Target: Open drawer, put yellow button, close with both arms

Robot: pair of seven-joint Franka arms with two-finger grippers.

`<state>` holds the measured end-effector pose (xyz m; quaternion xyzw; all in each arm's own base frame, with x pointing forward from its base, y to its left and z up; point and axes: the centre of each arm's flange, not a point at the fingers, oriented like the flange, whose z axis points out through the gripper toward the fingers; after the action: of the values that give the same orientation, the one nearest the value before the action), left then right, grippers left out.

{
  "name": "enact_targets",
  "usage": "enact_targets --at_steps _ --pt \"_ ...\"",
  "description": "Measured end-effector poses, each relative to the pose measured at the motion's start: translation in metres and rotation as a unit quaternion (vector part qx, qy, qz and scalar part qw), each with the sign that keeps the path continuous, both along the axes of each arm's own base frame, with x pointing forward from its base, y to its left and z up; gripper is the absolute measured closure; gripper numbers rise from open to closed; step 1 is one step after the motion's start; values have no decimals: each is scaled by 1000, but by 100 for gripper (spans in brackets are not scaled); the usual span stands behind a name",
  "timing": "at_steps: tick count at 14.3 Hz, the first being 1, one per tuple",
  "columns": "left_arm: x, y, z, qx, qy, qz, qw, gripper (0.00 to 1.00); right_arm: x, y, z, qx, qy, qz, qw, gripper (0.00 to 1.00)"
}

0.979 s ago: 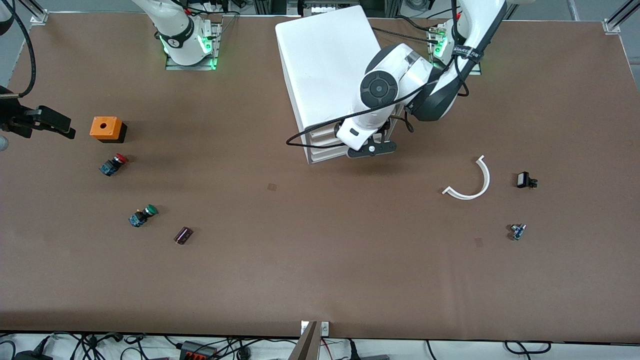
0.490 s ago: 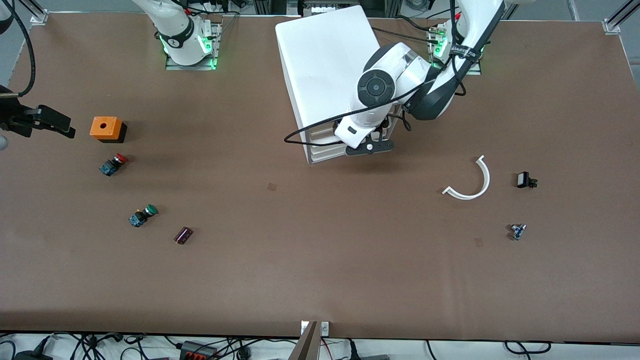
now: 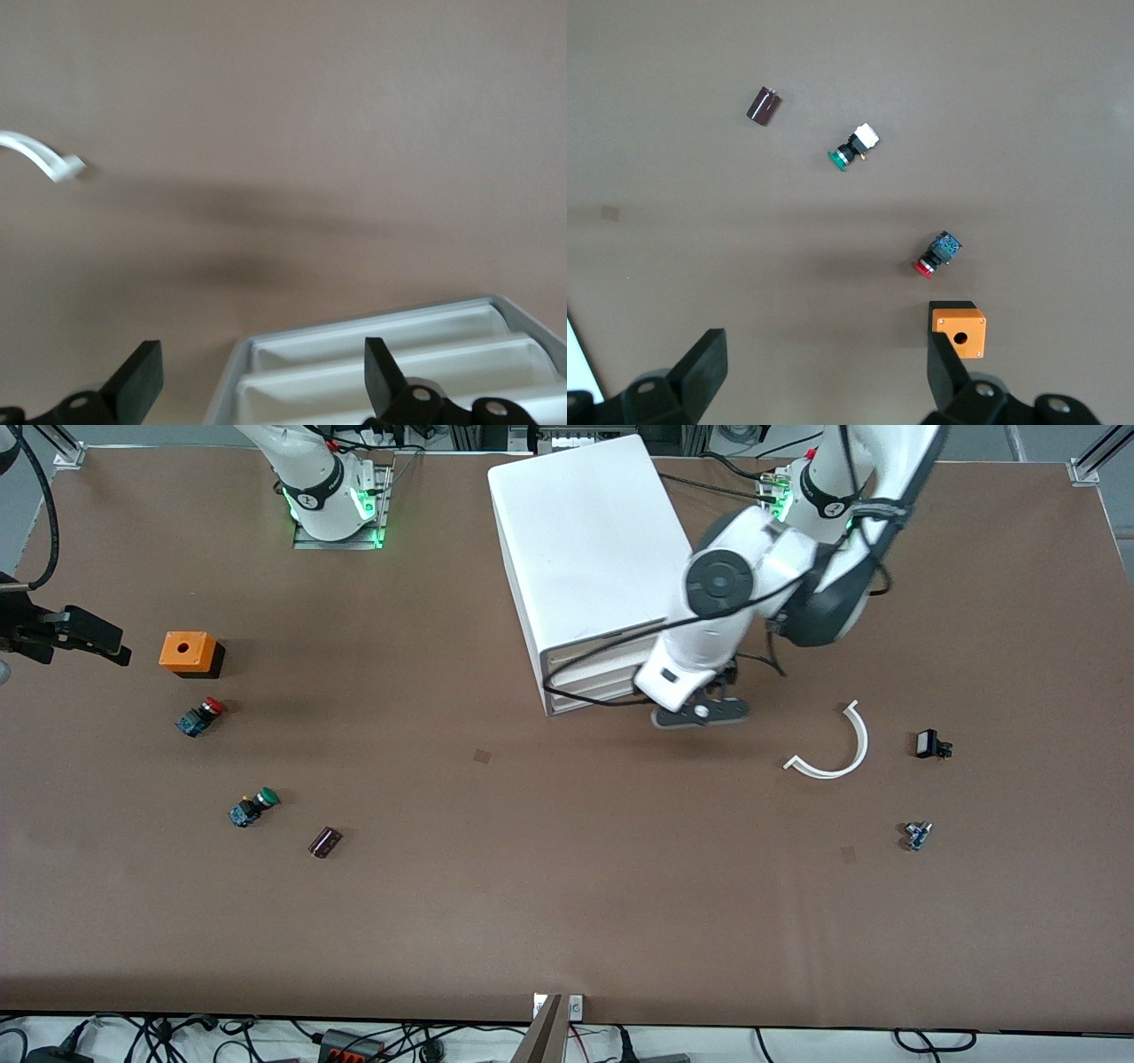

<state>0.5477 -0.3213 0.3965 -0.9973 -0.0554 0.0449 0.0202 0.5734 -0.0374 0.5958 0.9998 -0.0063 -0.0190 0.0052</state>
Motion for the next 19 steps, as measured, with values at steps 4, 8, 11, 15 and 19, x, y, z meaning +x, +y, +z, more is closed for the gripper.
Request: enact_targets --at_steps 4,8,11,15,19 --pt "53 96 58 -2 -4 -47 999 0 0 0 0 0 0 0 1000 0" --pt "81 188 119 -10 -9 -98 995 0 -2 0 5 0 -4 0 1000 0" --pt "87 238 152 -11 -22 -147 989 0 -2 0 5 0 -5 0 1000 0" --pt "67 281 165 -26 -17 -140 990 0 -2 0 5 0 -5 0 1000 0" --pt "29 286 184 -16 -58 -132 989 0 -3 0 5 0 -5 0 1000 0"
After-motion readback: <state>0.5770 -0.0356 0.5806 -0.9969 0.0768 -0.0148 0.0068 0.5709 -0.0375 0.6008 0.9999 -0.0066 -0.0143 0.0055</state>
